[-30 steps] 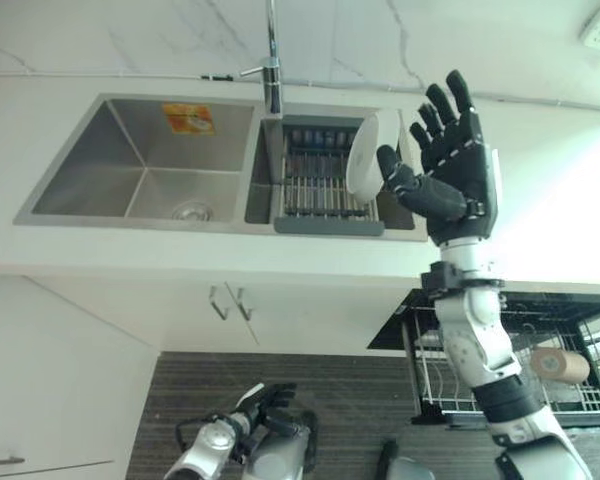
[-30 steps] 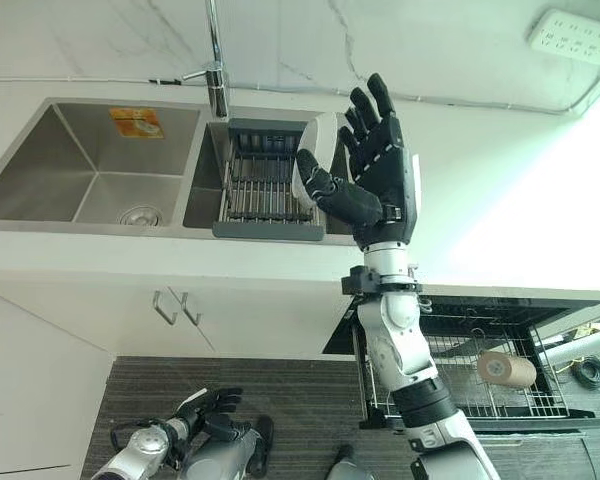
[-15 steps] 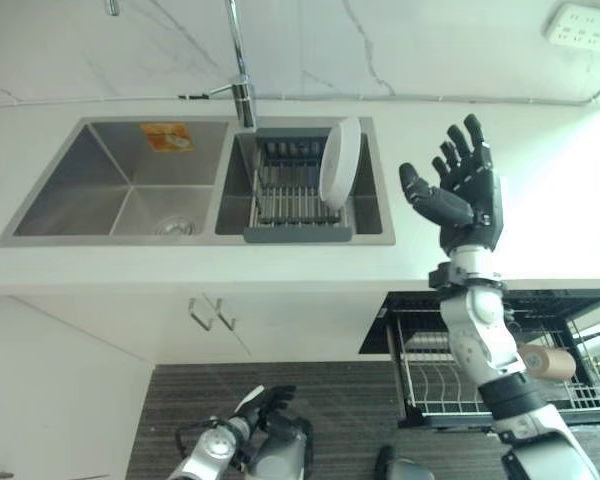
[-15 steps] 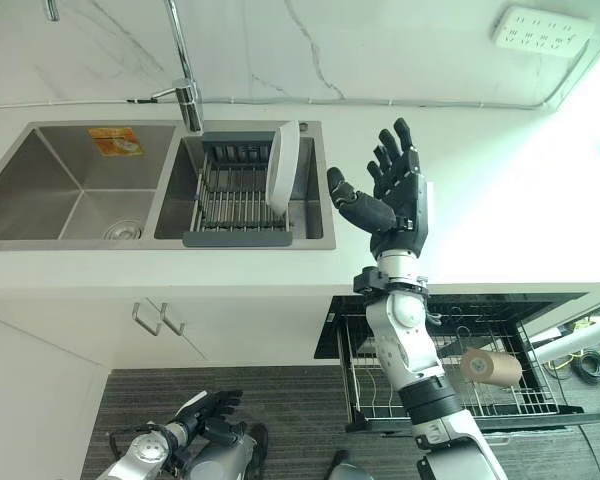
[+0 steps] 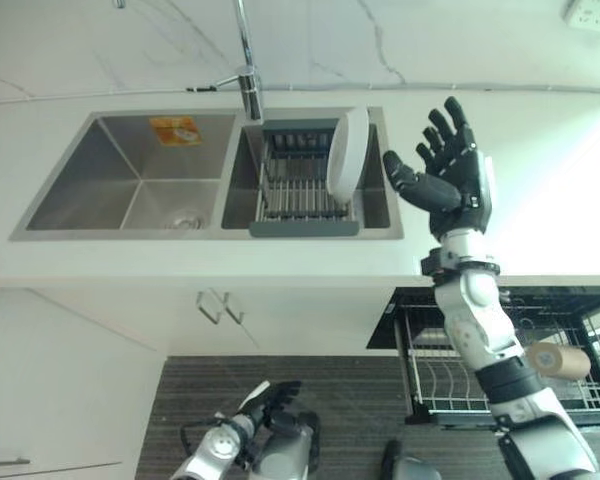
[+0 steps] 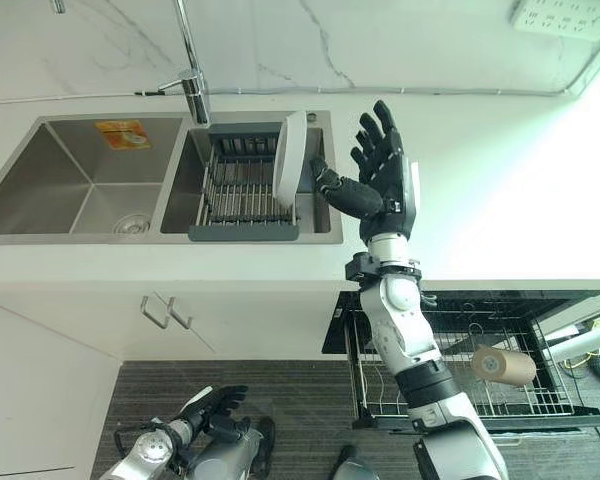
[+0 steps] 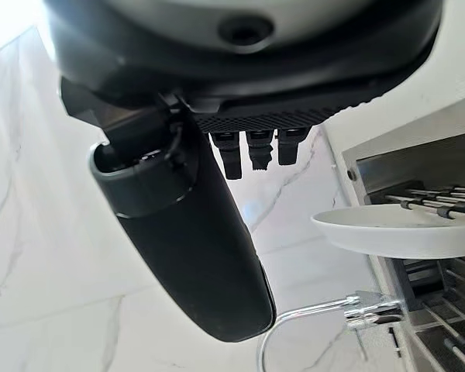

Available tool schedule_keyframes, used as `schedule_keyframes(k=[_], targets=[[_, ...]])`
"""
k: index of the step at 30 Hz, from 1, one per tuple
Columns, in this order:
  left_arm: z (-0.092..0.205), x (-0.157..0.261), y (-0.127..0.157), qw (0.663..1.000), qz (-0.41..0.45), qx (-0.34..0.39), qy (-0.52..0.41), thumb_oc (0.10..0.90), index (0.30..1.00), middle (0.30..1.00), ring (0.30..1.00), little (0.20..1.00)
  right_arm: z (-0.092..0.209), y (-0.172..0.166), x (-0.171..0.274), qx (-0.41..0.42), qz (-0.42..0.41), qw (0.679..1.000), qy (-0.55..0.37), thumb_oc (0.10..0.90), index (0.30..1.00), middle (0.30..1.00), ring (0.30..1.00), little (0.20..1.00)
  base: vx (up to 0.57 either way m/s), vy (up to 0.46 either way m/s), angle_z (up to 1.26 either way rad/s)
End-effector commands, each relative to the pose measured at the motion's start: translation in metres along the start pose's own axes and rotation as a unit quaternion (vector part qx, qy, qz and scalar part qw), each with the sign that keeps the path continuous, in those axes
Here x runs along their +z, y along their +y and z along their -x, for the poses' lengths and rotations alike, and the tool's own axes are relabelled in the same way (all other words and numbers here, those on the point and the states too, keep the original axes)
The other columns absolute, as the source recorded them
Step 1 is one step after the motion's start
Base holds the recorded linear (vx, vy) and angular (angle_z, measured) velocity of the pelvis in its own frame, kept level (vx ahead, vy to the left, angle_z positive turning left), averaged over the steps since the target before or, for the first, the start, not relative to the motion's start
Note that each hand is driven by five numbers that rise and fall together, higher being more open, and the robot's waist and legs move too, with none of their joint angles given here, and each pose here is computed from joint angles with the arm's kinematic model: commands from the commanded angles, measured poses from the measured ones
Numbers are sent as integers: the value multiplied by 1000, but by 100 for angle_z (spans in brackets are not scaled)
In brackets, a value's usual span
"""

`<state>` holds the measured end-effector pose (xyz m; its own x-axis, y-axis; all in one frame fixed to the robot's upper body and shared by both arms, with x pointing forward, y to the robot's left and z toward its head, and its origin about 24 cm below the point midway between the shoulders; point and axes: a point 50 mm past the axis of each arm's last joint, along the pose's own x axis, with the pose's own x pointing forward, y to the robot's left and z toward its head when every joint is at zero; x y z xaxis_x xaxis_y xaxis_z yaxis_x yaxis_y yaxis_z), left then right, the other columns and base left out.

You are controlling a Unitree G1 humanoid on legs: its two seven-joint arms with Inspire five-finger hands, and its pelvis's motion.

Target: Place the dishes in the dishwasher.

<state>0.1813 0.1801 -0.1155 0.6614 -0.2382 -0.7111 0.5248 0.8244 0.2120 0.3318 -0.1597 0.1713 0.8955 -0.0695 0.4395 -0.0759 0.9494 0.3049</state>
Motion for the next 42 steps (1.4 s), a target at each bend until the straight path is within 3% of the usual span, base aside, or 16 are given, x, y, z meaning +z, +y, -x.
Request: schedule_keyframes(k=[1, 42], targets=[[23, -50, -25, 993, -59, -51, 83, 800, 900, 900, 900, 900, -38, 17, 74, 40, -16, 988, -148, 800, 900, 900, 900, 900, -4, 15, 8], [18, -35, -22, 992, -118, -25, 29, 800, 900, 900, 900, 900, -68, 24, 87, 36, -2, 990, -138, 800, 900, 900, 900, 900, 13, 8, 5]])
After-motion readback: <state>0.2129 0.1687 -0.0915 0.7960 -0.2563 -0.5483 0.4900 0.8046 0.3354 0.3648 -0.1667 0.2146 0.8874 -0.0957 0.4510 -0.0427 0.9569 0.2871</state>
